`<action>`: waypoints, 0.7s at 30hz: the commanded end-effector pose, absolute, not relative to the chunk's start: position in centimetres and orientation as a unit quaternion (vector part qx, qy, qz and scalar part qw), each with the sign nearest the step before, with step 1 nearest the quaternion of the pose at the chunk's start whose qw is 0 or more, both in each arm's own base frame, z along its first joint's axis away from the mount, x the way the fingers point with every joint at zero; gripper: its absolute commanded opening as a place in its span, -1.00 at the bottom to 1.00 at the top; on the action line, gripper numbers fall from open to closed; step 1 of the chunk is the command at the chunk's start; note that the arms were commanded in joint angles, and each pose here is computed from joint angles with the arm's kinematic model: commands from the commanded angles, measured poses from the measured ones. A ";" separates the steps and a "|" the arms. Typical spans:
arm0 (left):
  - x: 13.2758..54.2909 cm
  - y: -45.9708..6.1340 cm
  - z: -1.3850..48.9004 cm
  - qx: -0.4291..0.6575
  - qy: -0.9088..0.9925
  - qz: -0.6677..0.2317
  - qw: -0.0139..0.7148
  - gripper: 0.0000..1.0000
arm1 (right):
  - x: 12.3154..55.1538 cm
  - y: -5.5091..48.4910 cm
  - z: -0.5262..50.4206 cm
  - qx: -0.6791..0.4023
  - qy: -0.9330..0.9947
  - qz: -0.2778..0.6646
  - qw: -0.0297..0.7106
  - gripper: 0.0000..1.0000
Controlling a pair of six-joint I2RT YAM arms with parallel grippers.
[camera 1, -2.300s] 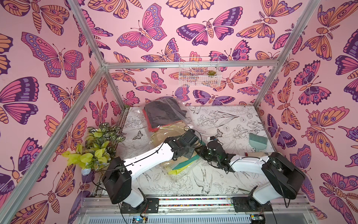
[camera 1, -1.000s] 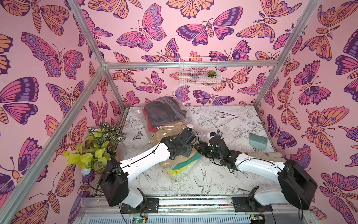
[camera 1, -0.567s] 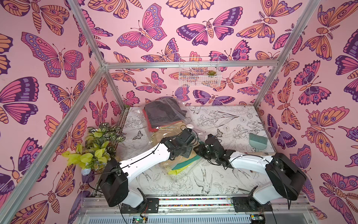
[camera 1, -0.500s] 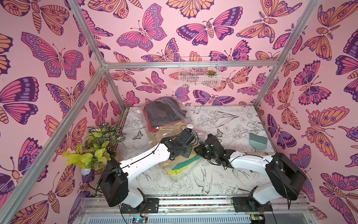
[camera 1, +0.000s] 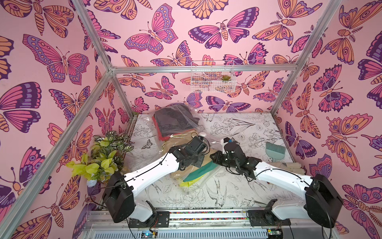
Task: Take the trousers out of the vacuum bag
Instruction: Take out the trousers from the vacuum bag.
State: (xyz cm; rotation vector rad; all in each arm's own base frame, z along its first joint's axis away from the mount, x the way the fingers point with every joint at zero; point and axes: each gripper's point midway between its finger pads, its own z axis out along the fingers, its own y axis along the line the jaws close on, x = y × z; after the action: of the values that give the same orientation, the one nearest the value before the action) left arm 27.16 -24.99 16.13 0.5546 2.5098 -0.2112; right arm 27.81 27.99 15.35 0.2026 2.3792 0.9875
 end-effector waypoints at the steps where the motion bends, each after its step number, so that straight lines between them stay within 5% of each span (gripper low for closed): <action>1: 27.2 -24.5 16.8 0.210 0.932 -0.080 0.284 -1.00 | 26.7 26.5 15.5 0.069 0.894 0.350 0.270 -1.00; 21: 27.1 -26.0 14.0 0.209 0.940 -0.095 0.251 -1.00 | 23.9 22.0 13.5 0.109 0.896 0.331 0.274 -0.97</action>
State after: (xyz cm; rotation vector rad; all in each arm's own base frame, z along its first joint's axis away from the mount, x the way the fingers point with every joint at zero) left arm 27.14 -25.90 14.53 0.5775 2.5502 -0.2408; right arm 23.37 22.62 13.95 0.2452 2.4244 0.9138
